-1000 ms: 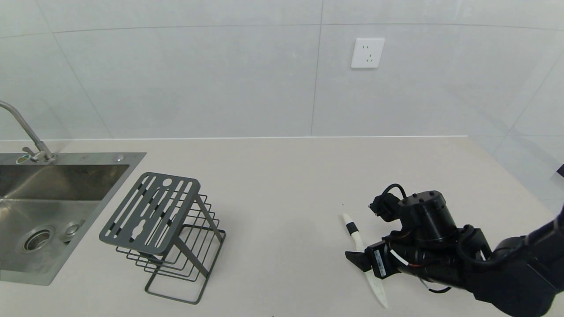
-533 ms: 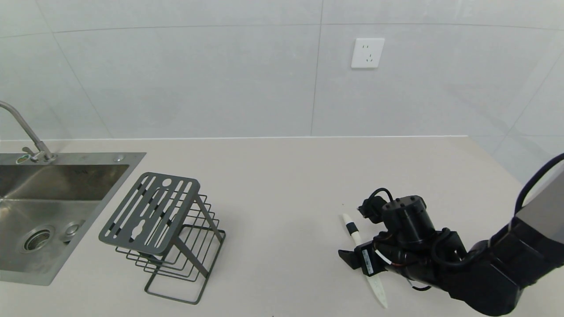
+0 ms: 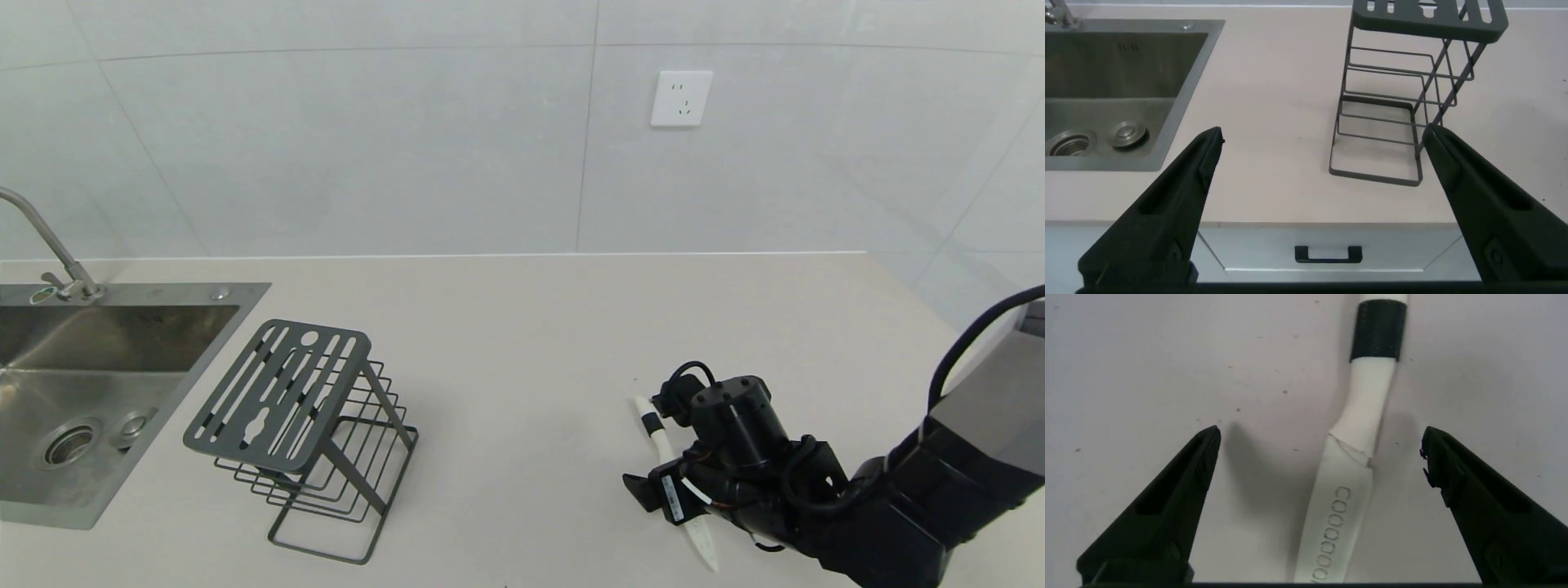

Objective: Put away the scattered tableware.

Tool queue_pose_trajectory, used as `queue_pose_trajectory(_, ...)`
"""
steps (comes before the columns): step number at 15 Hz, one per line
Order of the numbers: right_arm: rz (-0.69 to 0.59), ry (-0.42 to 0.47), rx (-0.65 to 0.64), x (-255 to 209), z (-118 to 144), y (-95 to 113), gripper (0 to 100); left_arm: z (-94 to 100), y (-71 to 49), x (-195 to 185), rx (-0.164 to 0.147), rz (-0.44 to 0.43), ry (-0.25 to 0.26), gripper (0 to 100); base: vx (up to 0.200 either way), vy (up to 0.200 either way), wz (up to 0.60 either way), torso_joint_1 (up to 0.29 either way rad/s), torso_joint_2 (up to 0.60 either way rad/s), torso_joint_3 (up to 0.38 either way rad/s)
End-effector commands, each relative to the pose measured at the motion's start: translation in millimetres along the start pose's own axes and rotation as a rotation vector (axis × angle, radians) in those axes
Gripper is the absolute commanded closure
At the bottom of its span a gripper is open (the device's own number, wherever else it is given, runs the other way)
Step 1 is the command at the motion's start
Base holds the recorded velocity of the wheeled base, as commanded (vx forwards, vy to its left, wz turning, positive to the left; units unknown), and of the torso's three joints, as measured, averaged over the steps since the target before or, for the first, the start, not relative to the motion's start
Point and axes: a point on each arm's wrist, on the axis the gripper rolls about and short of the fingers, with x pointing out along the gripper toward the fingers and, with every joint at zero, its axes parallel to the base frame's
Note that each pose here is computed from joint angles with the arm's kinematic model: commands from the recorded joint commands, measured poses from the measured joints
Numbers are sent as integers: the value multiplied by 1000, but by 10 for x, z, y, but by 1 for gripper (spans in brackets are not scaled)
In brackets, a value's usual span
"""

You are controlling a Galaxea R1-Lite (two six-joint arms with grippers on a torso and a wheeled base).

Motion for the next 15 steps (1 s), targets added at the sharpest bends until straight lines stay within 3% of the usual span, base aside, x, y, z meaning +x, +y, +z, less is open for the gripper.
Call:
queue_pose_trajectory(1, -1, -3, 2, -10, 4, -5, 0, 0, 0, 1, 0, 0, 1, 0, 0, 0, 0, 0, 0, 0)
queue_pose_trajectory(8, -22, 11, 16, 22, -17, -73, 0, 0, 0, 1, 0, 0, 1, 0, 0, 0, 0, 0, 0, 0)
queue_pose_trajectory(9, -24, 23, 12, 31, -46, -71, 100, 0, 0, 1, 0, 0, 1, 0, 0, 0, 0, 0, 0, 0)
queue_pose_trajectory(12, -56, 140, -23, 138, -338, -75, 100, 2, 0, 1, 0, 0, 0, 0, 0, 0, 0, 0, 0, 0)
queue_pose_trajectory(15, -60, 118, -21, 139, -289, -60, 100, 0, 0, 1, 0, 0, 1, 0, 0, 0, 0, 0, 0, 0)
